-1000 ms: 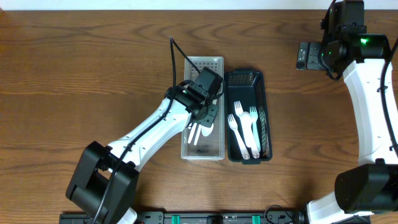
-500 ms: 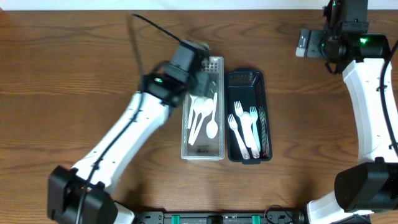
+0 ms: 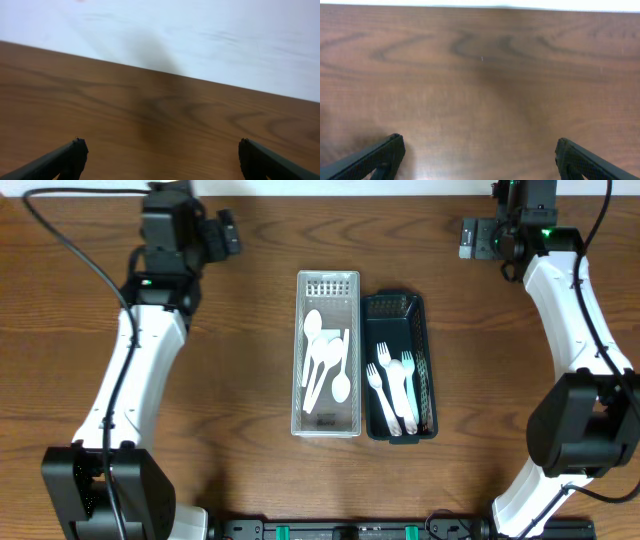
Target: Pack container
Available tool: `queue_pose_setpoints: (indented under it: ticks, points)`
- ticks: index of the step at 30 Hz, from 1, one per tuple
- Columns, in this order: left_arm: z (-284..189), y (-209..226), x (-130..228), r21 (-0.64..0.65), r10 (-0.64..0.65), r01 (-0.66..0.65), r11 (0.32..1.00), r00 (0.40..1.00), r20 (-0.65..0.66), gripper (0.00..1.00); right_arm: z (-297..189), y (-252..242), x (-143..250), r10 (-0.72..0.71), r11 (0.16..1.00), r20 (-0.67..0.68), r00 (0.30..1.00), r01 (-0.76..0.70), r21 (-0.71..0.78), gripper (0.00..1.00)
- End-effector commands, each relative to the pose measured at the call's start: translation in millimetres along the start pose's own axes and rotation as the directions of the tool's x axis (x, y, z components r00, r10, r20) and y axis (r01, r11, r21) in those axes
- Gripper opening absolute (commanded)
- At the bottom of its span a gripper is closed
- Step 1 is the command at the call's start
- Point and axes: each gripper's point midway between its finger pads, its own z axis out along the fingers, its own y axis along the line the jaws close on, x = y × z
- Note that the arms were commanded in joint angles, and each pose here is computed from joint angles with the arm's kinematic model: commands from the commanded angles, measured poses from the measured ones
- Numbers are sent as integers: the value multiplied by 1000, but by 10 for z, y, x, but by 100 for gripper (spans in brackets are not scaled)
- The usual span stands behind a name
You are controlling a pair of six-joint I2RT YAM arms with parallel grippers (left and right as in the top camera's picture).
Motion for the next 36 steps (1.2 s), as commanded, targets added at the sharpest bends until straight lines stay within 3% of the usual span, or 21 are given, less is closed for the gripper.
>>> queue_pose_setpoints:
  ticks: [1, 7, 14, 26, 30, 36]
  points:
    - [-159, 248, -149, -45, 0, 2, 999, 999, 41, 98, -204, -223, -10, 2, 999, -5, 1000, -2, 47, 99]
    - [-473, 449, -194, -70, 12, -3, 998, 992, 123, 98, -440, -252, 129, 32, 998, -46, 998, -30, 48, 99]
    - [-886, 444, 134, -41, 12, -2, 999, 973, 231, 98, -789, -248, 406, 34, 999, 5, 999, -34, 42, 99]
    - [-1829, 130, 725, 107, 11, -60, 992, 911, 412, 98, -1546, 288, 1440, -69, 993, 211, 975, 88, -83, 99]
    - [-2033, 193, 935, 110, 13, -63, 992, 915, 403, 98, -1743, 374, 1802, -101, 984, 259, 960, 135, -117, 99]
    - [-2030, 273, 1277, 90, 40, -69, 994, 957, 287, 98, -1816, 277, 2012, -86, 987, 310, 947, 122, -101, 99]
